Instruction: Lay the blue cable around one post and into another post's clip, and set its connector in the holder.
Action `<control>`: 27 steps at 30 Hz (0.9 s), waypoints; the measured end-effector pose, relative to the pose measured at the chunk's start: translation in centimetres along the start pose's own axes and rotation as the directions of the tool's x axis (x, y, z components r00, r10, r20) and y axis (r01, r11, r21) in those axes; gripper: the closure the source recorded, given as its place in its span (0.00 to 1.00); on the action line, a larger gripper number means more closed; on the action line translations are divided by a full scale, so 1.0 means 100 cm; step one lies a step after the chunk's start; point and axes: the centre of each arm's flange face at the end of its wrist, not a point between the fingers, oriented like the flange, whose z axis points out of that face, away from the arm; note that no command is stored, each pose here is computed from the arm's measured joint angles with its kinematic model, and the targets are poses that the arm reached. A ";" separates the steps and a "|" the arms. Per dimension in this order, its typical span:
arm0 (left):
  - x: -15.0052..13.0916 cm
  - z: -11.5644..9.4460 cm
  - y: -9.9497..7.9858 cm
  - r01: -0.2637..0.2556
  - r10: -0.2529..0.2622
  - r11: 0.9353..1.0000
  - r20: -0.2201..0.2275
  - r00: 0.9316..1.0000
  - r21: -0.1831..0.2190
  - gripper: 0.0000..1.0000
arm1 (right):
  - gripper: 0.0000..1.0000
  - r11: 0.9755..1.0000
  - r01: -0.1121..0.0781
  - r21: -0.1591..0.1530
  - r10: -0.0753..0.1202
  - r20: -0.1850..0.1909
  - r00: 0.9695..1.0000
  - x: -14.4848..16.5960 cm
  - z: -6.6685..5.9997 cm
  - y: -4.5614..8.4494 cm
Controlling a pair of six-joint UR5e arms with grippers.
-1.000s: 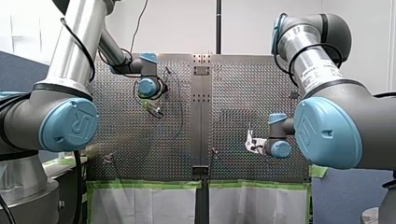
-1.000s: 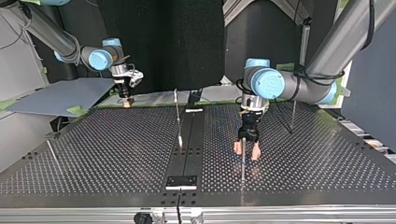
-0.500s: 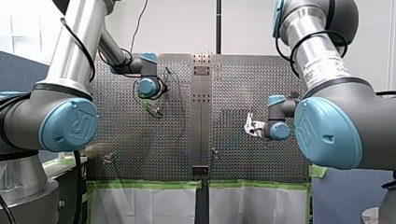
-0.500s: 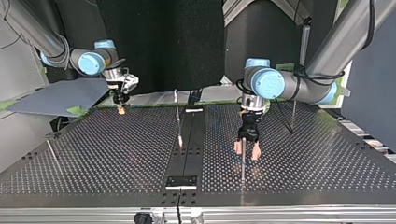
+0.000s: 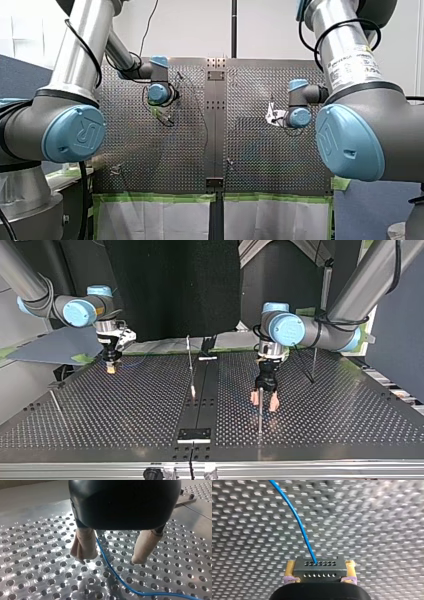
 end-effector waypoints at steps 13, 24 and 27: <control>0.000 0.000 0.000 -0.003 0.003 1.000 -0.001 1.000 -0.002 0.00 | 1.00 0.994 0.097 -0.049 -0.099 -0.038 0.994 0.077 -0.014 -0.010; 0.000 0.000 0.000 -0.006 0.006 1.000 -0.001 1.000 -0.002 0.00 | 1.00 0.983 0.136 -0.123 -0.140 -0.022 0.990 0.126 -0.044 -0.006; 0.000 0.000 0.000 -0.008 0.008 1.000 -0.001 1.000 -0.002 0.00 | 1.00 0.982 0.135 -0.132 -0.138 -0.013 0.990 0.132 -0.053 -0.003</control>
